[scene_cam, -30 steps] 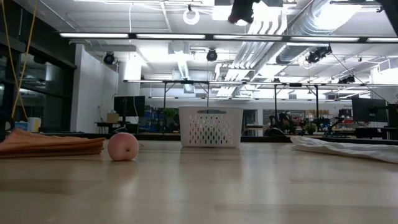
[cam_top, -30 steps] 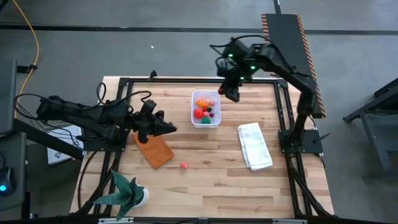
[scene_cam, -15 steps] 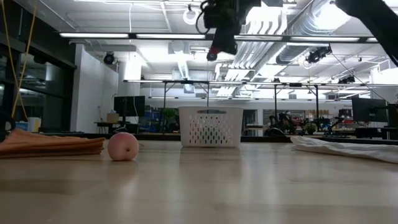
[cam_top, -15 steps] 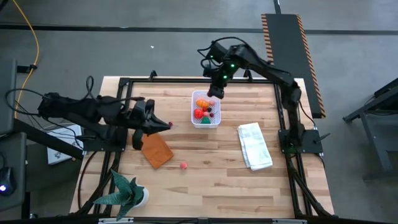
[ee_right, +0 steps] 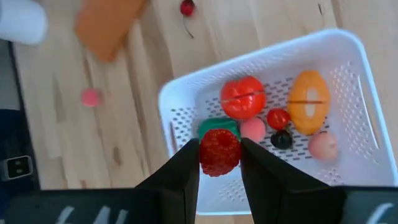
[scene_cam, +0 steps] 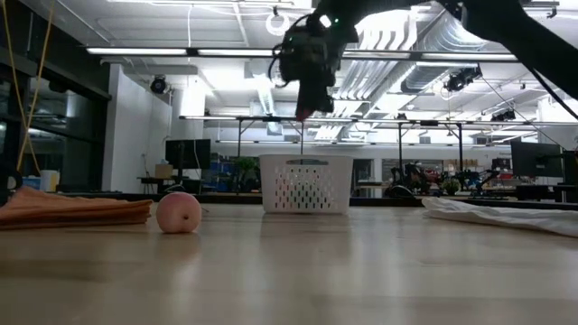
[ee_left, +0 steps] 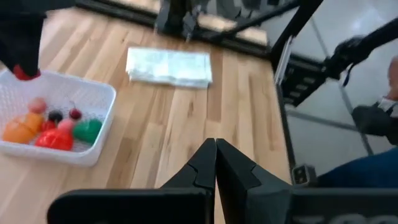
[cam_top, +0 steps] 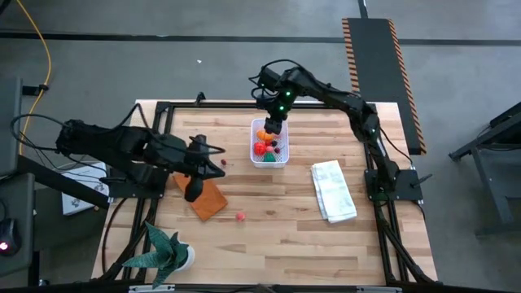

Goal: Pick and placing Produce into tupperware
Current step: Put the red raspberry into the white bin

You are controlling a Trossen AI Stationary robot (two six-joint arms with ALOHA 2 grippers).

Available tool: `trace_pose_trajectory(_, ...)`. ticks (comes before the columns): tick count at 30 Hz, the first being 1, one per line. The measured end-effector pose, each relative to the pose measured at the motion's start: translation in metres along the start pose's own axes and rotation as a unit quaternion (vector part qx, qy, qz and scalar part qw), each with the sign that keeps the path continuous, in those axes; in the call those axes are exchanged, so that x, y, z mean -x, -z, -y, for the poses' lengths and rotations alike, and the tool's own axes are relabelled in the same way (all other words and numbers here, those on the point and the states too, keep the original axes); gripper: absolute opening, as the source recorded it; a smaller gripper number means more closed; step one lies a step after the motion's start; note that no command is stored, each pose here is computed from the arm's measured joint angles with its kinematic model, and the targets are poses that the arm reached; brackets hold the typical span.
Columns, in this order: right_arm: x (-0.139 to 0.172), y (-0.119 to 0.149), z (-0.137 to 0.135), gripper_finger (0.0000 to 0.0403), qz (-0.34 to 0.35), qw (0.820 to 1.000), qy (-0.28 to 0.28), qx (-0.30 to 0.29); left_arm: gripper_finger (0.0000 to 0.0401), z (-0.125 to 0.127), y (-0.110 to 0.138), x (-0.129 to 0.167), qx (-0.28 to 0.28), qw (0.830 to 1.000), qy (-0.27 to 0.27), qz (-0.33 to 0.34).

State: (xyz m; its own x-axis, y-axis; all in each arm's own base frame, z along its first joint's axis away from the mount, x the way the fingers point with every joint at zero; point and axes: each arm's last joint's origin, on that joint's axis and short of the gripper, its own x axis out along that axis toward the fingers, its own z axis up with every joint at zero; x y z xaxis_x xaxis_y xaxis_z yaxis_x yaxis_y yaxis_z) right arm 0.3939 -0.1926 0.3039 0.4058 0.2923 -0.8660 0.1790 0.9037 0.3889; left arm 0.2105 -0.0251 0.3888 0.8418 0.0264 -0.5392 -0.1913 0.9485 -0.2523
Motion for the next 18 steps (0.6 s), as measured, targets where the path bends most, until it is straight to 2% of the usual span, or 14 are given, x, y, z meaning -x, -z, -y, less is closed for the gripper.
trace_pose_trajectory(6, -0.029, -0.002, 0.017, 0.0089, -0.040, 0.999, 0.034, -0.012, 0.0001, 0.001, 0.002, -0.014, -0.001, 1.000, -0.009, -0.024)
trace_pose_trajectory(18, -0.066, -0.001, 0.058, 0.0089, -0.076, 0.996, 0.048, -0.024, 0.0001, 0.001, 0.002, -0.014, 0.057, 0.998, -0.012, -0.024)
